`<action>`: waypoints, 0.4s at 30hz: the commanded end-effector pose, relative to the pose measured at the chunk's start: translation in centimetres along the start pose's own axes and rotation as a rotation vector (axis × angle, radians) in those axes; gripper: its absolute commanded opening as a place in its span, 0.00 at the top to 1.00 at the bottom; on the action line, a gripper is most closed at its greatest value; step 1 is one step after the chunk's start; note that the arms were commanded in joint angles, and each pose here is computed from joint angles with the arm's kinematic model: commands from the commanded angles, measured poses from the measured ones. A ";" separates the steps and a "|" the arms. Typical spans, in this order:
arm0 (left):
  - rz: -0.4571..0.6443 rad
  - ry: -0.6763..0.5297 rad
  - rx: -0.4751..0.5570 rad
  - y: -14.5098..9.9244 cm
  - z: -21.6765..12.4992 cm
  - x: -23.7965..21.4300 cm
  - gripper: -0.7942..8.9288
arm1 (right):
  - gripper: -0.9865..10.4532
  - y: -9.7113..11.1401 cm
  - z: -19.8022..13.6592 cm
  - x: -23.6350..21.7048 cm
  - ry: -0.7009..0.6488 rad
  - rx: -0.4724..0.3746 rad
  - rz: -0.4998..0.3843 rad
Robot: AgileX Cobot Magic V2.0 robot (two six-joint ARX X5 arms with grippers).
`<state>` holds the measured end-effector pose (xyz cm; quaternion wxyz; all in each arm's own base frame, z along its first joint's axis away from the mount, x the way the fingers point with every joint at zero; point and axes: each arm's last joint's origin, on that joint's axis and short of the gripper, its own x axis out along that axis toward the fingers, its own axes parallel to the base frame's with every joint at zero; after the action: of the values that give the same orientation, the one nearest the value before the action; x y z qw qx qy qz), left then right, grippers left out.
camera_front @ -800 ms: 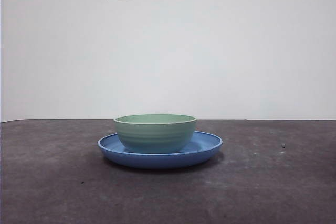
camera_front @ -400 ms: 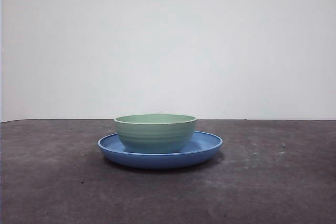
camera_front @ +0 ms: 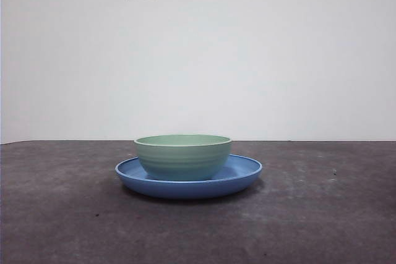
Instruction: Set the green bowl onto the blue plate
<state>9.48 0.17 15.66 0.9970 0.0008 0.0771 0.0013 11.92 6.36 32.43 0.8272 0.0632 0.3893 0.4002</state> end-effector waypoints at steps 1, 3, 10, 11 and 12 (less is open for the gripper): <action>0.006 0.024 -0.010 0.0 -0.7 0.2 0.91 | 0.91 0.2 0.2 -0.9 -0.049 -0.067 -0.016; 0.006 0.024 -0.010 0.0 -0.7 0.2 0.91 | 0.91 0.1 0.0 -1.8 -0.091 -0.091 -0.046; 0.006 0.024 -0.010 0.0 -0.7 0.2 0.91 | 0.91 -0.4 -1.8 -4.8 -0.392 -0.221 -0.245; 0.006 0.024 -0.010 0.0 -0.7 0.2 0.91 | 0.91 -0.5 -2.2 -4.8 -0.431 -0.240 -0.270; 0.006 0.024 -0.010 0.0 -0.7 0.2 0.91 | 0.91 -0.8 -2.9 -4.7 -0.475 -0.266 -0.299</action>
<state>9.48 0.17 15.66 0.9970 0.0008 0.0771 0.0013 8.55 1.96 33.15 0.9424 0.0069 0.1529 0.2973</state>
